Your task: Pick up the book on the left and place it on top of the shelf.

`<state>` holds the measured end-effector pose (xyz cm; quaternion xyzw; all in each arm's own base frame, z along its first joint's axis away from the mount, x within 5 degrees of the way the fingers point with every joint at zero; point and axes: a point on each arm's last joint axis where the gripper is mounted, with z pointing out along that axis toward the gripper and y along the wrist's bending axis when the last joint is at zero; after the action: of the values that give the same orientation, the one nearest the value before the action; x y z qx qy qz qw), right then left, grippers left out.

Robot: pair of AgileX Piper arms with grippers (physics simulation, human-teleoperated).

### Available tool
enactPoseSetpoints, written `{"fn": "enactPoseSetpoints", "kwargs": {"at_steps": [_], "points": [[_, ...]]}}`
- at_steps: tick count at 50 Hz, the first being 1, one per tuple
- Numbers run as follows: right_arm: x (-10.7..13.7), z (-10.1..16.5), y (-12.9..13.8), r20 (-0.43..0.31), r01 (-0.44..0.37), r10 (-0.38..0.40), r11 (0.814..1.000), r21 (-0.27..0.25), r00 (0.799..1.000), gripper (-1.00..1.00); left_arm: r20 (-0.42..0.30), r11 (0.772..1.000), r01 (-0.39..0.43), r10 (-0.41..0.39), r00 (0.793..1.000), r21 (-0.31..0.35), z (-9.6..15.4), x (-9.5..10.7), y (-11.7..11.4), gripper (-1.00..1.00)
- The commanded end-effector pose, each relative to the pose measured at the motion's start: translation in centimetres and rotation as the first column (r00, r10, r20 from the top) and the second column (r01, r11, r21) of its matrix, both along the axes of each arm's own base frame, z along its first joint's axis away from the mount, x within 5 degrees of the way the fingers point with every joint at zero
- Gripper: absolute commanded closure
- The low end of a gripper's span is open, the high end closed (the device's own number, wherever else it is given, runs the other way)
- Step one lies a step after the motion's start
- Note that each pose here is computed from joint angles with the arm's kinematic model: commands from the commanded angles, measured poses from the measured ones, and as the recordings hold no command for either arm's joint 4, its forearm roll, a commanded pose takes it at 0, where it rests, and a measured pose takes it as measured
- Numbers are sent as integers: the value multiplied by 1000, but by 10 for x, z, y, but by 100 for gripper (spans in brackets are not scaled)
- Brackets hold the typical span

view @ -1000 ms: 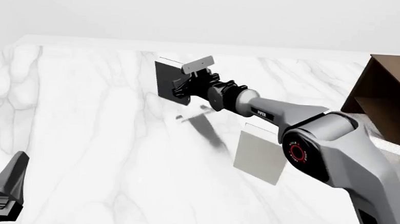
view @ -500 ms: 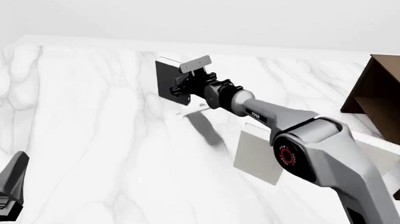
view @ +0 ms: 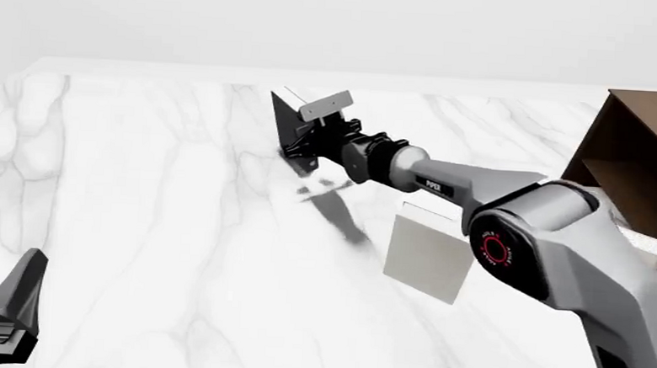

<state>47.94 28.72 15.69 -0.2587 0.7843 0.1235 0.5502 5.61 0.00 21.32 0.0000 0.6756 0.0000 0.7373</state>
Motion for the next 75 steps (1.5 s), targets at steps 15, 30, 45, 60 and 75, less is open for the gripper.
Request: {"fn": "enactPoseSetpoints", "kwargs": {"at_steps": [15, 30, 45, 60, 75], "points": [[-54, 80, -30, 99, -7, 1, 998, 59, 995, 100, 0, 1000, 0, 0, 1000, 0, 0, 0, 0, -100], [-98, 129, -59, 153, -15, 8, 999, 46, 988, 100, 0, 1000, 0, 0, 1000, 0, 0, 0, 0, -100], [-150, 179, -87, 223, -34, 26, 999, 32, 975, 100, 0, 1000, 0, 0, 1000, 0, 0, 0, 0, -100], [-190, 208, -122, 273, -13, 8, 1000, 17, 962, 100, 0, 1000, 0, 0, 1000, 0, 0, 0, 0, -100], [-222, 228, -154, 334, 23, -14, 999, -24, 943, 100, 0, 1000, 0, 0, 1000, 0, 0, 0, 0, -100]]}}
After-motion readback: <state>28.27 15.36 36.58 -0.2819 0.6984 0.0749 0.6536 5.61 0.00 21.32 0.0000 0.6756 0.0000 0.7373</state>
